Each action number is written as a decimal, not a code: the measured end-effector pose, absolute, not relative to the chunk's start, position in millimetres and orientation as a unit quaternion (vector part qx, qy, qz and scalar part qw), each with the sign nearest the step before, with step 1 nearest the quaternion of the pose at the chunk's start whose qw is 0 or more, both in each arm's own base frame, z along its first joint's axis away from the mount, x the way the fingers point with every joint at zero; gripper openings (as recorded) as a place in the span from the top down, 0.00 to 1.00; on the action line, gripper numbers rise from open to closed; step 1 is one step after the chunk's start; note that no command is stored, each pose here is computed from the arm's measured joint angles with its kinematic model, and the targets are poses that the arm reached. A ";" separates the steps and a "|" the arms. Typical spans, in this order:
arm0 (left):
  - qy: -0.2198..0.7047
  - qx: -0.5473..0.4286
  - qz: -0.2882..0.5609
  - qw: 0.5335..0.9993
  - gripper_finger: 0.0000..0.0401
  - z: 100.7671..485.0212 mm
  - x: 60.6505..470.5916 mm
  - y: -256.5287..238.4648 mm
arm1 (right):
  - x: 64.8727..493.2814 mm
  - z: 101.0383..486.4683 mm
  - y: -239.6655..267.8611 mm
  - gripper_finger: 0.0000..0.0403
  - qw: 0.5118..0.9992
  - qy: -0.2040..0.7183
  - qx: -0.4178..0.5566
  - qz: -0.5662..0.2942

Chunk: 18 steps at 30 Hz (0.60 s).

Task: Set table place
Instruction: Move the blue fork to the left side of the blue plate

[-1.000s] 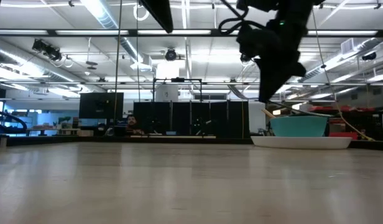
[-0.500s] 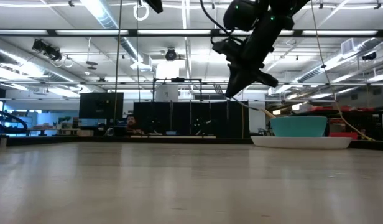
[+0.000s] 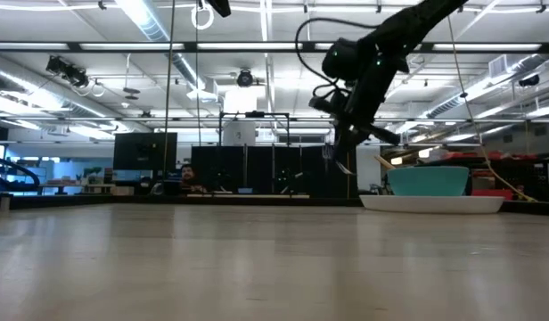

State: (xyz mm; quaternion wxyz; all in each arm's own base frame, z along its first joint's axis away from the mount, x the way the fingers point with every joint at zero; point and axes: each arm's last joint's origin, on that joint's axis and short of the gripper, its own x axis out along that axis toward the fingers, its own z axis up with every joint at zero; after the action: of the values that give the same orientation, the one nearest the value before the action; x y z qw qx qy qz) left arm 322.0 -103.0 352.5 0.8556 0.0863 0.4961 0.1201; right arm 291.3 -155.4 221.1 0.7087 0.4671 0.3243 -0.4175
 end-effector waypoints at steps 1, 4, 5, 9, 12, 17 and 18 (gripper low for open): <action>0.496 0.086 0.120 0.855 0.68 352.4 322.0 -103.0 | 291.4 217.2 -158.6 0.98 0.704 0.327 0.469 -0.421; 0.497 0.088 0.118 0.855 0.67 352.4 321.5 -104.2 | 292.1 206.5 -166.1 0.98 0.693 0.334 0.471 -0.432; 0.497 0.088 0.118 0.855 0.67 352.3 321.6 -104.2 | 292.4 202.3 -168.1 0.98 0.687 0.337 0.474 -0.437; 0.497 0.088 0.118 0.855 0.66 352.2 321.5 -104.3 | 295.0 187.1 -174.3 0.98 0.666 0.342 0.486 -0.451; 0.497 0.088 0.118 0.855 0.67 352.2 321.5 -104.3 | 296.0 177.9 -178.4 0.98 0.654 0.345 0.493 -0.459; 0.497 0.088 0.118 0.855 0.69 352.2 321.5 -104.3 | 293.5 176.2 -184.1 0.98 0.649 0.340 0.496 -0.466; 0.497 0.088 0.118 0.855 0.69 352.2 321.5 -104.3 | 293.3 176.2 -184.4 0.98 0.649 0.340 0.496 -0.467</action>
State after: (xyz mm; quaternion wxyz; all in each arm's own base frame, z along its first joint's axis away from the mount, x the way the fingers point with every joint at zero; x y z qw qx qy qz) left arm 321.5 -104.3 352.2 0.8550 0.0885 0.4972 0.1182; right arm 293.3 -184.4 176.2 0.6486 0.4960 0.3400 -0.4666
